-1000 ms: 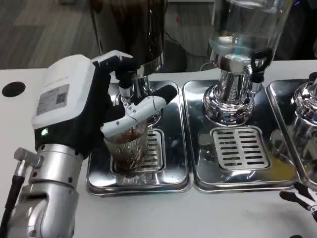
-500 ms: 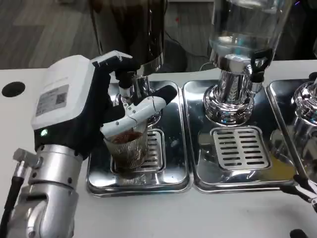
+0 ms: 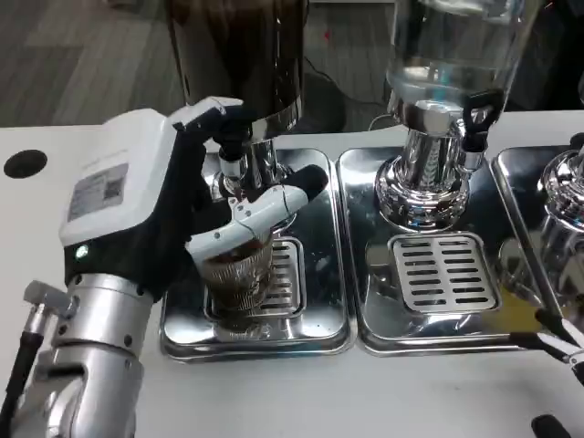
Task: Grasp the cup under the faucet to collect the drink, then remove the cup.
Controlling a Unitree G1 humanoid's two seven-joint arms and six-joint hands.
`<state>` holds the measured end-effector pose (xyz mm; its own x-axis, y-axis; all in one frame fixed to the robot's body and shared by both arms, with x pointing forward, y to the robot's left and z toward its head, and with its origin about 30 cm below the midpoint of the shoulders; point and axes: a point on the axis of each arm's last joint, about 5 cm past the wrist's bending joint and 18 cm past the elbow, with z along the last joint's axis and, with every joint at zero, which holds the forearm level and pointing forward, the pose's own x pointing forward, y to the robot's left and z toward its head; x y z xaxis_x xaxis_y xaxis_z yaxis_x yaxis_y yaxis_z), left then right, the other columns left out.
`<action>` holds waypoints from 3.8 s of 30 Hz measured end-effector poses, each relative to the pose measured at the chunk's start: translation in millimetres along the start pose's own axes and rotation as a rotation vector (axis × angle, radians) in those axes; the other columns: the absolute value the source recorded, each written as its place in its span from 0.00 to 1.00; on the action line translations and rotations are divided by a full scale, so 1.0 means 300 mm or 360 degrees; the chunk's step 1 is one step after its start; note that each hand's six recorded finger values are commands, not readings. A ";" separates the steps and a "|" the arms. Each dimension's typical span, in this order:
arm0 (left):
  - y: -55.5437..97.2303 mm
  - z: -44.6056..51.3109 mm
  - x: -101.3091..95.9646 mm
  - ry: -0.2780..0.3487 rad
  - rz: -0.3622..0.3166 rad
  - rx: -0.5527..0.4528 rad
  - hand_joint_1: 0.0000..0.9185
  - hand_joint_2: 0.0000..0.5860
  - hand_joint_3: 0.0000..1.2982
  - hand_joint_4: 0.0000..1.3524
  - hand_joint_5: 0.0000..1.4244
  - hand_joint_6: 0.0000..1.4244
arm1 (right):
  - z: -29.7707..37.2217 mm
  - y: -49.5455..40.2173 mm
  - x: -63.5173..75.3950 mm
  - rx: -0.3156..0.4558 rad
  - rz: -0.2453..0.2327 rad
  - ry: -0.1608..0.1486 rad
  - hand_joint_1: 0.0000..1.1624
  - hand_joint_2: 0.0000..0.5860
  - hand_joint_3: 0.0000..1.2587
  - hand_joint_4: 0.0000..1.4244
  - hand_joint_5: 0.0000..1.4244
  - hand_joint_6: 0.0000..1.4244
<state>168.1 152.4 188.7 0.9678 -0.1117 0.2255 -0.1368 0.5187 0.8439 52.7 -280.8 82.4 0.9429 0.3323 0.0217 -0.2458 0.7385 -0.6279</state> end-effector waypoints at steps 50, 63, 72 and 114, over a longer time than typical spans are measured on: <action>0.121 -0.102 -0.446 0.0381 -0.0282 0.0468 0.00 0.05 0.11 0.03 0.13 0.40 | 0.047 -0.049 0.315 0.0304 0.0268 -0.0065 0.55 0.25 0.14 0.06 0.08 0.06; 0.138 -0.196 -0.446 0.0386 -0.0239 0.0505 0.00 0.06 0.11 0.03 0.11 0.38 | 0.085 -0.015 0.427 0.0252 0.0271 -0.0115 0.56 0.23 0.14 0.07 0.08 0.06; 0.142 -0.222 -0.428 0.0359 -0.0238 0.0502 0.00 0.07 0.12 0.03 0.11 0.38 | 0.103 0.022 0.448 0.0216 0.0222 -0.0086 0.56 0.20 0.14 0.09 0.10 0.07; 0.167 -0.206 -0.427 0.0274 -0.0308 0.0488 0.00 0.09 0.15 0.06 0.13 0.39 | 0.208 0.252 0.712 0.0268 0.0086 -0.0065 0.58 0.16 0.14 0.11 0.12 0.06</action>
<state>50.4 245.1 172.0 0.9996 -0.0257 -0.0149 0.0203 0.2222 0.9748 221.5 -117.6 88.2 0.9183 0.3951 0.0250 -0.3332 0.8054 -0.4902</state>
